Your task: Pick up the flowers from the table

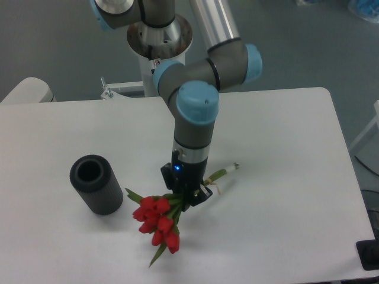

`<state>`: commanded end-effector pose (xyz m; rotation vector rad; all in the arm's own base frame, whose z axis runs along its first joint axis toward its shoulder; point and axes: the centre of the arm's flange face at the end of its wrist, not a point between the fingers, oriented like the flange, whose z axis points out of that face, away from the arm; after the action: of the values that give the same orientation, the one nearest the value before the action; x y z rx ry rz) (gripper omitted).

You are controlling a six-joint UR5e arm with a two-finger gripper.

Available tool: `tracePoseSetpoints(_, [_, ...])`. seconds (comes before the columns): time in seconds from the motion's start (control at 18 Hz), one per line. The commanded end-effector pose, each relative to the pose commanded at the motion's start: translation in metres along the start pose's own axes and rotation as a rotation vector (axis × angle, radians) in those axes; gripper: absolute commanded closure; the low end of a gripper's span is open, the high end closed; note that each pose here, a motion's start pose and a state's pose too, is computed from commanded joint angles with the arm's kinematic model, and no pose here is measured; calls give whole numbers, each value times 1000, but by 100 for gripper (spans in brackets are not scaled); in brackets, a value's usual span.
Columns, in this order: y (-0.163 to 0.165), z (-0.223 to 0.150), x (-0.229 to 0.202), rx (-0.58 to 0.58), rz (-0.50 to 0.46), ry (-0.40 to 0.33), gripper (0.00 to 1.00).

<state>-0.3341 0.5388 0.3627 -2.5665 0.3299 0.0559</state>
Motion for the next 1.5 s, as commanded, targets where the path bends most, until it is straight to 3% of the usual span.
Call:
tracePoseSetpoints(0.5, [-45,-57,31,198,-44,42,79])
tracePoseSetpoints(0.89, [-40,-57,30,232,-62,69,79])
tracePoseSetpoints(1.5, [-45,-70,19,252,-58,46,79])
